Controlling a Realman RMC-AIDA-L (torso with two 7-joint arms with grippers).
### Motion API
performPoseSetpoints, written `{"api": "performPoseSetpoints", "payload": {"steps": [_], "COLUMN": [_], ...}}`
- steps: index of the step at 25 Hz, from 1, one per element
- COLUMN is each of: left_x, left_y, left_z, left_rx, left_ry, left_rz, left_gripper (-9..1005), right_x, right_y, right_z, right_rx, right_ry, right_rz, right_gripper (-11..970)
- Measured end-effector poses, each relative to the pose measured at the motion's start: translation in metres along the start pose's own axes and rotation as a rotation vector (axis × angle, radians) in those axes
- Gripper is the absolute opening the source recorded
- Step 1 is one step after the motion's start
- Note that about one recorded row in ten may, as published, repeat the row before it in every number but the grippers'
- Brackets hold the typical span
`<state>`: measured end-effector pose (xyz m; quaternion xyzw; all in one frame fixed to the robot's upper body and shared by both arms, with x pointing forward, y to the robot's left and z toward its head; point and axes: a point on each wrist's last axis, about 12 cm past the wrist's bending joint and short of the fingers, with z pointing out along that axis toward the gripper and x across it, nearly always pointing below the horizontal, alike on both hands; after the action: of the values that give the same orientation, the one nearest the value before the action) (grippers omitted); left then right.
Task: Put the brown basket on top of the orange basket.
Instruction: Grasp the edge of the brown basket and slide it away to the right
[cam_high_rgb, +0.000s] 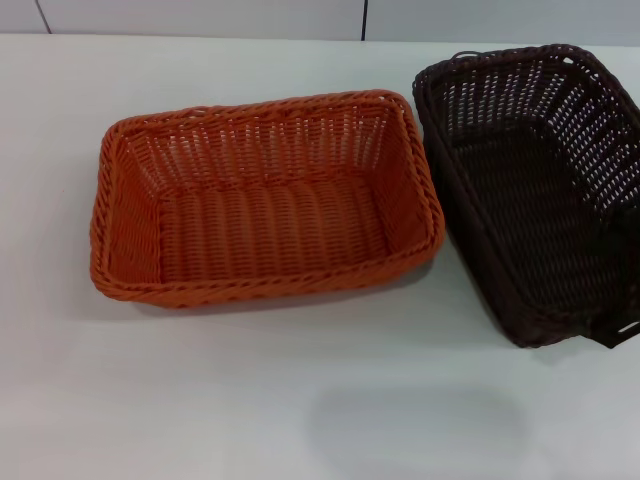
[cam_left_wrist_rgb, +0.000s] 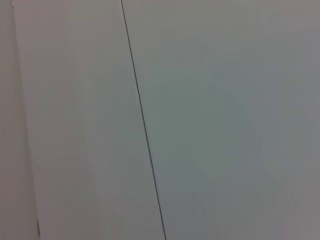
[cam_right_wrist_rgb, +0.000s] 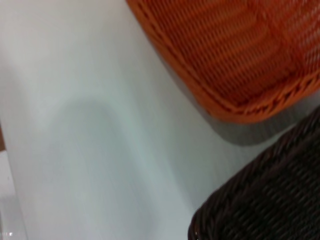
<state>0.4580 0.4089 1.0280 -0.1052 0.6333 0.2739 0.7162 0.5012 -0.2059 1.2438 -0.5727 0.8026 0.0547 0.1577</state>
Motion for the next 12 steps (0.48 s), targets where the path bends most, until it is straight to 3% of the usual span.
{"api": "performPoseSetpoints", "payload": {"steps": [12], "left_x": [0.001], "left_y": [0.000], "left_z": [0.000], "left_rx": [0.002], "left_ry": [0.006], "left_rz": [0.002], "left_gripper": [847], "right_x": [0.001], "right_y": [-0.011], "right_z": [0.060], "right_rx": [-0.089], "right_ry": [0.167], "right_rz": [0.039], "right_gripper": [834]}}
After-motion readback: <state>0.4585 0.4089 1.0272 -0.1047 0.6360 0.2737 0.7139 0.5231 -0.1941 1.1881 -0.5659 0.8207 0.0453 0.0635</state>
